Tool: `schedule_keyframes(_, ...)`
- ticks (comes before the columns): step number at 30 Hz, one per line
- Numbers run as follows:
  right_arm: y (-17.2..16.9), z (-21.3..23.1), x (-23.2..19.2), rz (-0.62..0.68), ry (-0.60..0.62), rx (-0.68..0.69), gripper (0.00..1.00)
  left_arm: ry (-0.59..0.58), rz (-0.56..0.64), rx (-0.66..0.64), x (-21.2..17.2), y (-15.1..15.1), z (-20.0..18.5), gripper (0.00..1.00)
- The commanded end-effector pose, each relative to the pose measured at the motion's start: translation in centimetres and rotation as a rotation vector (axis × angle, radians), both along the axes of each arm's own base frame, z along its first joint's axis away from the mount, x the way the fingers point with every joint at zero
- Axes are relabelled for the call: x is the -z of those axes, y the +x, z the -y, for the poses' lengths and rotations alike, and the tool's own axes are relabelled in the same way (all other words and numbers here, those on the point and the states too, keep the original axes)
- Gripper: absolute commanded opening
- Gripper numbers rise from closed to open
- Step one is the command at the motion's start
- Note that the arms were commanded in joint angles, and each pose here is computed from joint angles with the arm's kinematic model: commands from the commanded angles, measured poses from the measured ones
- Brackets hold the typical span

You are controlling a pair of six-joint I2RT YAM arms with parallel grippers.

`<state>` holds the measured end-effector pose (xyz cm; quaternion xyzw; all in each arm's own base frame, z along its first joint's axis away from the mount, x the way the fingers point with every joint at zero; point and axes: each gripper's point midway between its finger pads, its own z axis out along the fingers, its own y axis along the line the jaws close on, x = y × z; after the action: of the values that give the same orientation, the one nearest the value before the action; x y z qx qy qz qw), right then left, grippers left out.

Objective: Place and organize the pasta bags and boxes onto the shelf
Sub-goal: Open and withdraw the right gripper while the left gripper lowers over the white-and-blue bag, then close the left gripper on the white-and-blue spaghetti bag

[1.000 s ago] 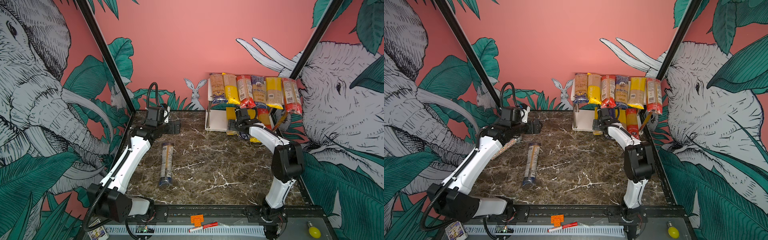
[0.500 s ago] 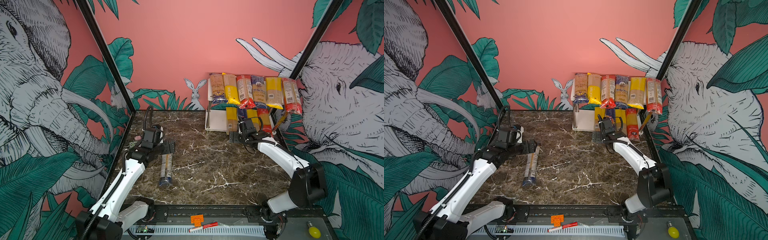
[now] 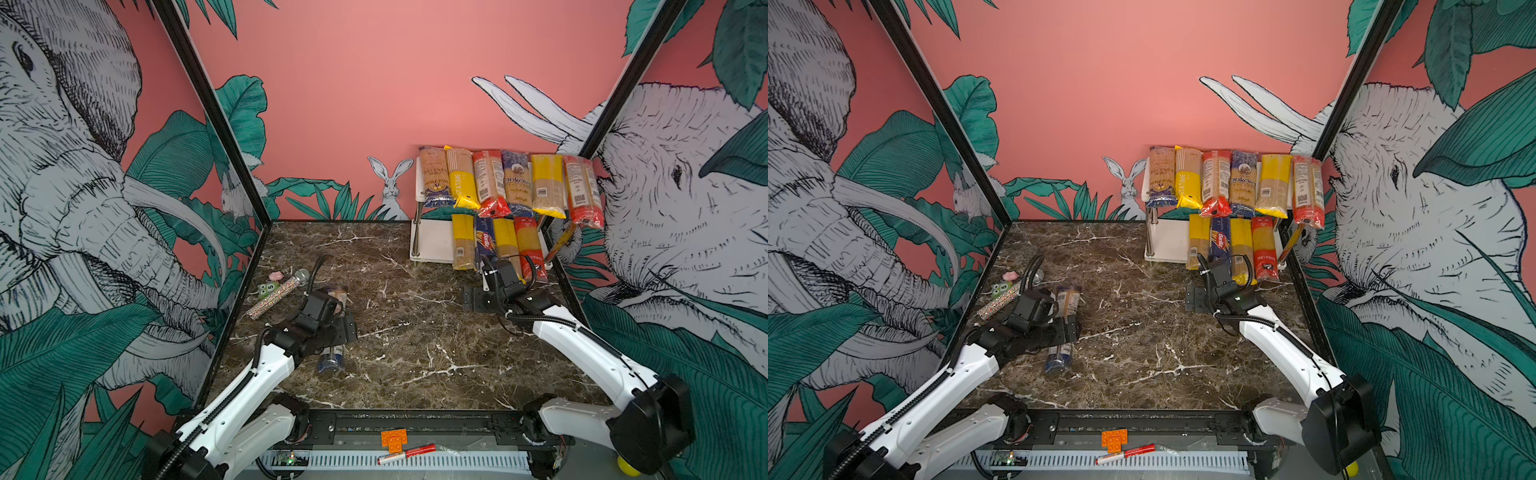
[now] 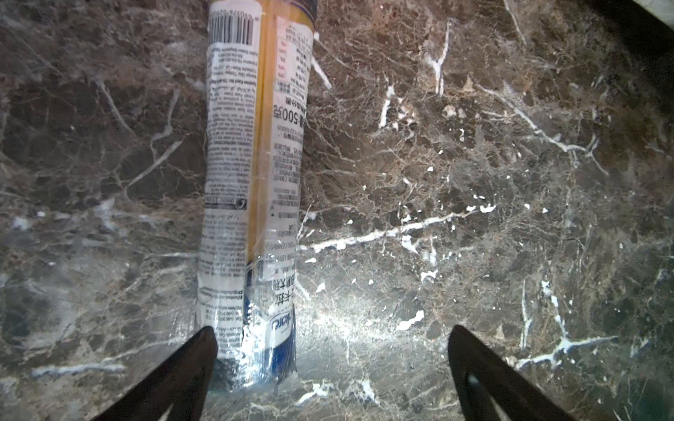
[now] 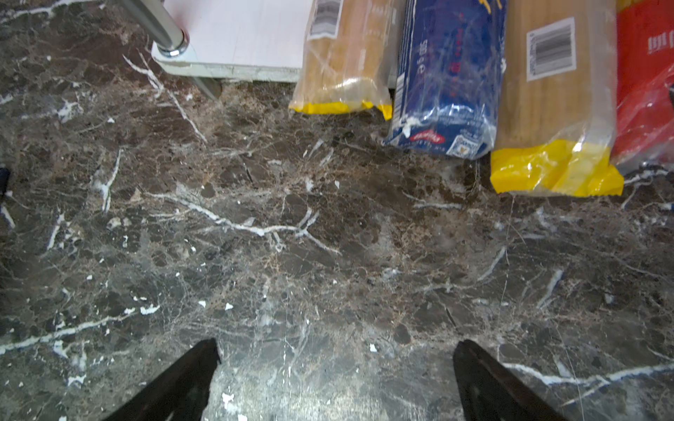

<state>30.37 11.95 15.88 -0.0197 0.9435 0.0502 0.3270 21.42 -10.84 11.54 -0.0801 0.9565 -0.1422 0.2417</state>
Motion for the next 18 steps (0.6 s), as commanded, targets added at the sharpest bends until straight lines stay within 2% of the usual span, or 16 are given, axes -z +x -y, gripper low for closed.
schedule_keyframes(1, -0.7, 0.0, -0.2, 0.002, 0.01, 0.012, 0.99, 0.019, -0.041, -0.083, 1.0, -1.4, -1.5, 0.99)
schedule_keyframes(7, -1.5, -0.8, -0.6, 0.002, 0.002, -0.02, 0.99, 0.027, -0.099, -0.129, 3.1, -3.5, -2.5, 0.99)
schedule_keyframes(10, -2.0, -0.9, -0.8, 0.0, -0.005, -0.03, 0.99, -0.002, -0.099, -0.14, 3.8, -3.7, -2.2, 0.99)
schedule_keyframes(18, -3.2, -0.9, -1.5, 0.0, -0.016, -0.044, 0.99, 0.013, -0.094, -0.135, 4.0, -3.3, -2.2, 0.99)
